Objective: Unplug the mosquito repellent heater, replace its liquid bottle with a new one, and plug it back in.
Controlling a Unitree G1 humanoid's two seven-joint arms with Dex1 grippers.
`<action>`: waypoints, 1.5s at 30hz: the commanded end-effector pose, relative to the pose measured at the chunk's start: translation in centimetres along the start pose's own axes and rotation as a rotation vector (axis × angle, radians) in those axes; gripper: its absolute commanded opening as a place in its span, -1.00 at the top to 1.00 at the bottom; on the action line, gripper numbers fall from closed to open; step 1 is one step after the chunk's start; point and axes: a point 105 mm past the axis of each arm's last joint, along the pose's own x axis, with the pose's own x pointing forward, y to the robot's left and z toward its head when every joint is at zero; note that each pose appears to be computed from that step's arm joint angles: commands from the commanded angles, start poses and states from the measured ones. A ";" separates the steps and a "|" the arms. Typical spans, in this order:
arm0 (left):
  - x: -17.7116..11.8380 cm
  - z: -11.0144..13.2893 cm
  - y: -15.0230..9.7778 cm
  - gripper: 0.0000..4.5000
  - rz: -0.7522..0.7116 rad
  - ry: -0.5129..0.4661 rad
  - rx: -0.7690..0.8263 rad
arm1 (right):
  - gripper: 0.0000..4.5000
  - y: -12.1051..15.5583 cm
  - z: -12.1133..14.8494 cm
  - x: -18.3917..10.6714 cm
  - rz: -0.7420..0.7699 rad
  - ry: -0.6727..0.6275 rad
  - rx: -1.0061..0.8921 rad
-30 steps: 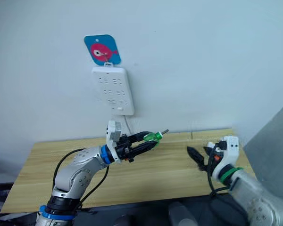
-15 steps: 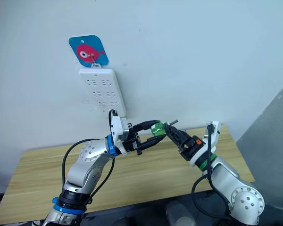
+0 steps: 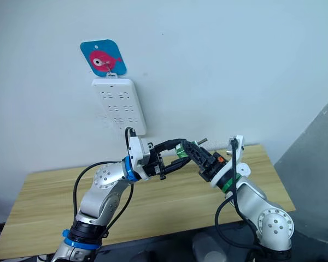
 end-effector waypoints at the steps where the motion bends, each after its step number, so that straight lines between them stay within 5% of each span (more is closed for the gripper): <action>1: 0.1 0.7 -0.3 0.02 -0.009 -0.030 0.027 | 0.28 1.3 0.3 0.2 0.069 -0.014 0.021; 4: -0.1 0.6 -0.5 0.02 -0.011 -0.025 0.029 | 0.63 1.5 0.2 0.2 0.079 -0.015 0.042; 12: -0.7 -0.2 -0.5 0.02 0.016 0.013 -0.005 | 0.62 1.4 -0.2 0.1 0.083 -0.012 0.072; 19: -2.5 -2.2 -0.2 -0.98 0.036 0.137 -0.110 | 0.62 -1.2 0.9 -0.3 -0.024 -0.035 -0.025; 24: -5.4 -5.2 0.2 -1.00 0.097 0.350 -0.125 | 0.62 -5.6 1.7 -0.7 -0.227 -0.024 -0.298; 31: -5.9 -4.7 -3.0 -1.00 -0.042 0.437 -0.242 | 0.62 -15.3 2.6 -0.7 -0.573 0.059 -0.850; 41: -5.8 -4.3 -3.4 -1.00 -0.069 0.451 -0.227 | 0.62 -16.9 2.9 -0.2 -0.588 0.021 -0.912; 45: -3.9 -3.9 -3.3 -1.00 -0.020 0.397 -0.166 | 0.62 -21.6 0.9 0.8 -0.662 0.125 -0.929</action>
